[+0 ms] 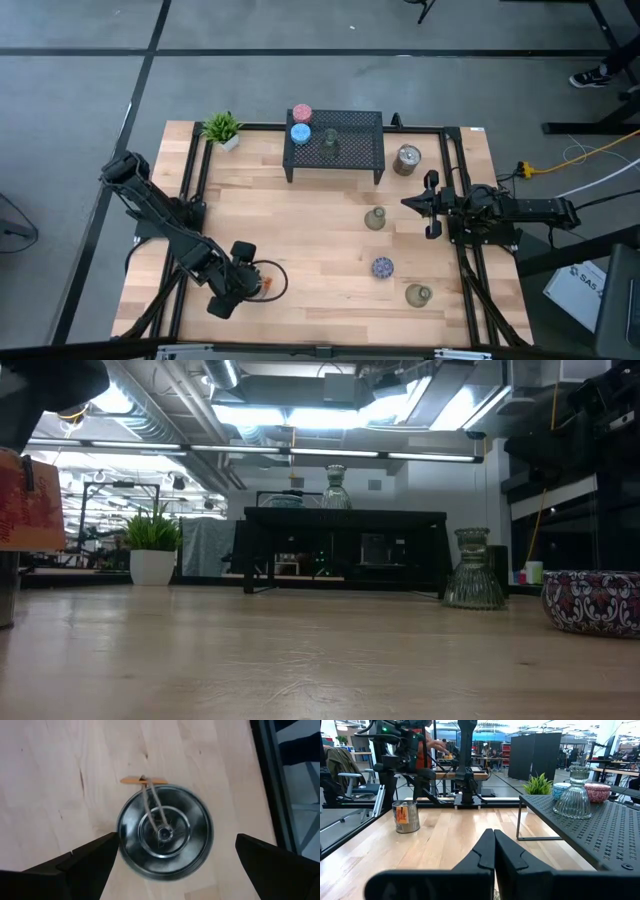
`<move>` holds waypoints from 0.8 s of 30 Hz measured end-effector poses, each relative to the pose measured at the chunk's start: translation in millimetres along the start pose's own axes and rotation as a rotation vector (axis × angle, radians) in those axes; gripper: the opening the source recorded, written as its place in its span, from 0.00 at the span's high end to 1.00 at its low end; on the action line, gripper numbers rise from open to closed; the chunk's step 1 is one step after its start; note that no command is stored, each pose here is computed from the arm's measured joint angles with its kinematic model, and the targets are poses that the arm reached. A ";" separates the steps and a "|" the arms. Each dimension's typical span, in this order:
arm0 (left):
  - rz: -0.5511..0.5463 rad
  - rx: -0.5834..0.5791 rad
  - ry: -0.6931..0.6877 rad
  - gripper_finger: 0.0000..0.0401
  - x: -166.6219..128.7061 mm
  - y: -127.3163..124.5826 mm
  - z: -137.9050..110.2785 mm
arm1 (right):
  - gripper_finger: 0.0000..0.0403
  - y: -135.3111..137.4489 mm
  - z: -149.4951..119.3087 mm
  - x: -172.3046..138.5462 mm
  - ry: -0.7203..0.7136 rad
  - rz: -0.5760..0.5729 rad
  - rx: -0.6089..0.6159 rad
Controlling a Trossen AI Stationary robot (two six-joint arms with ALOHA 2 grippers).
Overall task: Pick & Place candle stick holders
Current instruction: Put the bottom silver scented candle on the shelf
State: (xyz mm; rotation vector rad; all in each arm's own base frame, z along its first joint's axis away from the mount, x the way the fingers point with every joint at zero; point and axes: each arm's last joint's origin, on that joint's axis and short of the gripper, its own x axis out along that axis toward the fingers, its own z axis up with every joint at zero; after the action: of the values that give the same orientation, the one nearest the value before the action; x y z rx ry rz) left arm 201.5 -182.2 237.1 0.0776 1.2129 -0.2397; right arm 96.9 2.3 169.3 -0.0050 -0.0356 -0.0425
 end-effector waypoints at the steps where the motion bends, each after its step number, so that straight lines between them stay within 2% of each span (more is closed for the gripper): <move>1: -0.001 0.001 -0.001 0.00 0.4 0.0 -0.1 | 1.00 0.0 -0.1 0.0 0.000 0.000 0.000; 11: 0.033 0.008 0.000 0.00 6.2 3.7 -3.4 | 1.00 0.0 0.0 0.0 0.000 0.000 0.000; 24: -0.009 0.013 0.022 0.00 10.9 3.5 -0.8 | 1.00 0.0 0.0 0.0 0.000 0.000 0.000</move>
State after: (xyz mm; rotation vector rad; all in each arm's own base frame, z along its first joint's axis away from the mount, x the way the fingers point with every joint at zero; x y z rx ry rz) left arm 205.1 -180.1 226.3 0.0864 1.2337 -0.2558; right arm 96.9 2.3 169.3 -0.0052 -0.0356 -0.0425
